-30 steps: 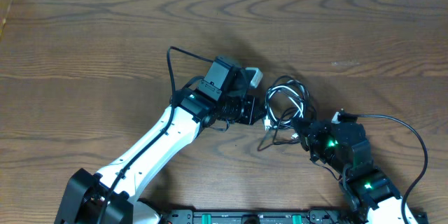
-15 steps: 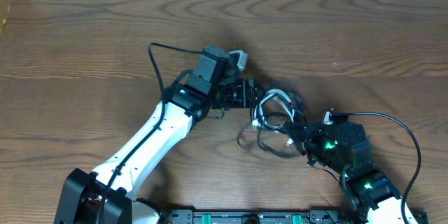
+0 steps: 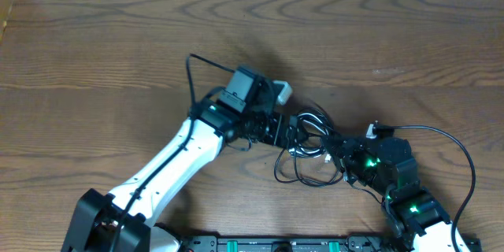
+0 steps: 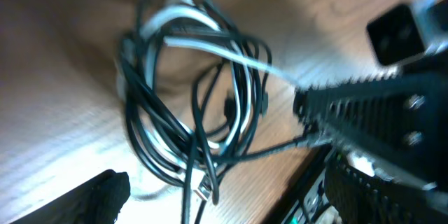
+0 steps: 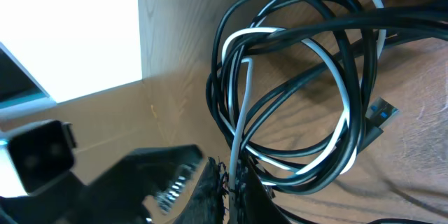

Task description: Untangle cables

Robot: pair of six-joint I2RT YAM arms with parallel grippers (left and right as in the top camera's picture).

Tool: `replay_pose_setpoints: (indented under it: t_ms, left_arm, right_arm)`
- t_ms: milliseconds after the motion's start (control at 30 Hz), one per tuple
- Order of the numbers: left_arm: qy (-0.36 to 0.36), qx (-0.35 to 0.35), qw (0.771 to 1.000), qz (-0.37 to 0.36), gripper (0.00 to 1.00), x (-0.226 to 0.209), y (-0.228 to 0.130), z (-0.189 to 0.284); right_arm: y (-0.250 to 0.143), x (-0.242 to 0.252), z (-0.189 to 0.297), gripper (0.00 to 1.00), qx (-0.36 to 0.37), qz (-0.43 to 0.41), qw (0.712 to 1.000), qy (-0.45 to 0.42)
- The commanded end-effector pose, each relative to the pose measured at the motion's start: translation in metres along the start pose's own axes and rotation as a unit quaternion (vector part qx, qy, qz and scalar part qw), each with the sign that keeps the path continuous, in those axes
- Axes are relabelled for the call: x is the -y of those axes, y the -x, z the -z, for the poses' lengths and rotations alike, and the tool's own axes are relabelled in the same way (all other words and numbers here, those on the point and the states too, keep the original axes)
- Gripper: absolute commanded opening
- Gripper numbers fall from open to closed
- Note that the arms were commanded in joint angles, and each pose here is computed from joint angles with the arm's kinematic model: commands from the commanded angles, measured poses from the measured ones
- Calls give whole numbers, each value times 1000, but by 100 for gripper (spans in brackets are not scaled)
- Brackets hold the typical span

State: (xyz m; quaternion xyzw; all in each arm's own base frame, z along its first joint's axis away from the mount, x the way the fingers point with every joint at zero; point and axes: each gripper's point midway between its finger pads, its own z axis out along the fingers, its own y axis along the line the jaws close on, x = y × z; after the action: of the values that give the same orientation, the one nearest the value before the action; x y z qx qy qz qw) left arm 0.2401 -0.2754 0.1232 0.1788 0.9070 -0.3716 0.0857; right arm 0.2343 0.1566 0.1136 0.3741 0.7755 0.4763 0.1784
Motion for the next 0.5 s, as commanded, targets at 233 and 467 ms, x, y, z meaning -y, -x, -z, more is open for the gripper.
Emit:
replay_pose_setpoints:
  t_ms: [233,467]
  left_arm:
    - [62,-44,995,57,85,-48,-17,-43]
    - [51,-31,997,51,7,-52,-6,-55]
  right_arm:
    - [-7,-6,1,1,-17,13,1000,11]
    - [-10,-6,1,1,-28,16,999,11]
